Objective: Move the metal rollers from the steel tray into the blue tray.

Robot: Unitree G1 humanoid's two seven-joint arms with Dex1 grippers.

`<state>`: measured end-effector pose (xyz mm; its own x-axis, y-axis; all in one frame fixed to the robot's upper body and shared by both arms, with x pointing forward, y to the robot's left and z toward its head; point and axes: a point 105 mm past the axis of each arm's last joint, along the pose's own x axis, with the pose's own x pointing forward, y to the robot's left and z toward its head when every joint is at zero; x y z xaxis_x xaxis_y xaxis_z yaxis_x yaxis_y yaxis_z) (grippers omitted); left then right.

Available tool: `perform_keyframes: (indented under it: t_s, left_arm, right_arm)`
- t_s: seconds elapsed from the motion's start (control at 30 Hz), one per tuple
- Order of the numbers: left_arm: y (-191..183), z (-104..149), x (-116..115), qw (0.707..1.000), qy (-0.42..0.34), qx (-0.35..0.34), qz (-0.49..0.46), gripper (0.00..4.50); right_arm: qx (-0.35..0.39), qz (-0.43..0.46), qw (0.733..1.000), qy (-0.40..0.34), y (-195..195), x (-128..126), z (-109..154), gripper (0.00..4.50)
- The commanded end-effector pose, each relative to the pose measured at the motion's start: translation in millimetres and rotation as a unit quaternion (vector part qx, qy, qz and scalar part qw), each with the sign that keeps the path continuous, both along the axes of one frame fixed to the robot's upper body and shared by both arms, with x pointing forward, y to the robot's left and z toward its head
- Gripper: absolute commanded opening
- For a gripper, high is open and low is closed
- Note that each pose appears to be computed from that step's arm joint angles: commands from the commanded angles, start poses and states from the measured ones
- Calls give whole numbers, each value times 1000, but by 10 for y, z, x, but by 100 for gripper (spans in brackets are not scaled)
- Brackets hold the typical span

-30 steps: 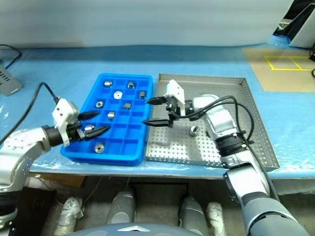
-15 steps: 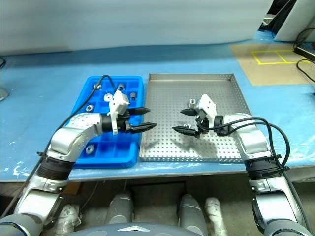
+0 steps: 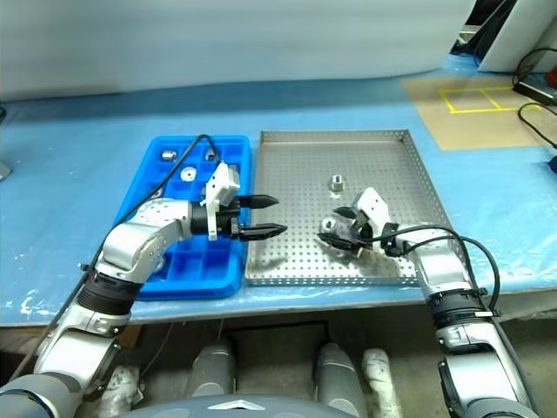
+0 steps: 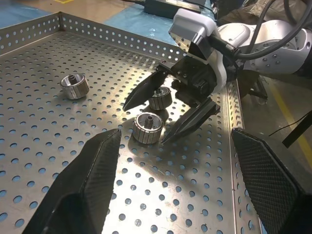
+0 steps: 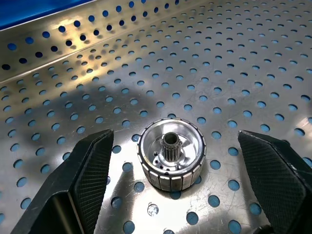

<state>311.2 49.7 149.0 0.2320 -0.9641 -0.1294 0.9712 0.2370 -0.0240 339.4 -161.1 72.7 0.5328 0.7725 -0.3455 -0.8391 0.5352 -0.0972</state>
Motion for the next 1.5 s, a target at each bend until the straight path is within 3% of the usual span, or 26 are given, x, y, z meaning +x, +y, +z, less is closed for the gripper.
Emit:
perform_keyframes:
  t_s: [0.03, 0.3, 0.47, 0.7, 0.9, 1.17, 1.5]
  left_arm:
    - [-1, 73, 12, 1000, -17, 0, -6, 382]
    - [26, 6, 23, 1000, -18, 11, 2, 382]
    - [22, -23, 21, 1000, -18, 13, 5, 386]
    - [18, -50, 2, 1000, -16, 14, 5, 386]
    - [28, -56, 11, 1000, -16, 15, 7, 386]
    - [41, -89, 26, 1000, -12, 20, 10, 386]
    - [51, -106, 32, 1000, -14, 26, 10, 386]
  right_arm:
    - [-12, -2, 1000, -7, -29, -18, -75, 431]
    - [-10, -7, 1000, 2, -169, 6, -349, 431]
    - [-39, -40, 998, 7, -245, 60, -673, 311]
    - [-60, -69, 995, 31, -236, 76, -912, 311]
    - [-53, -66, 996, 40, -228, 135, -849, 311]
    - [6, -78, 996, 46, -376, 276, -527, 311]
    - [17, -95, 993, 65, -751, 206, -386, 311]
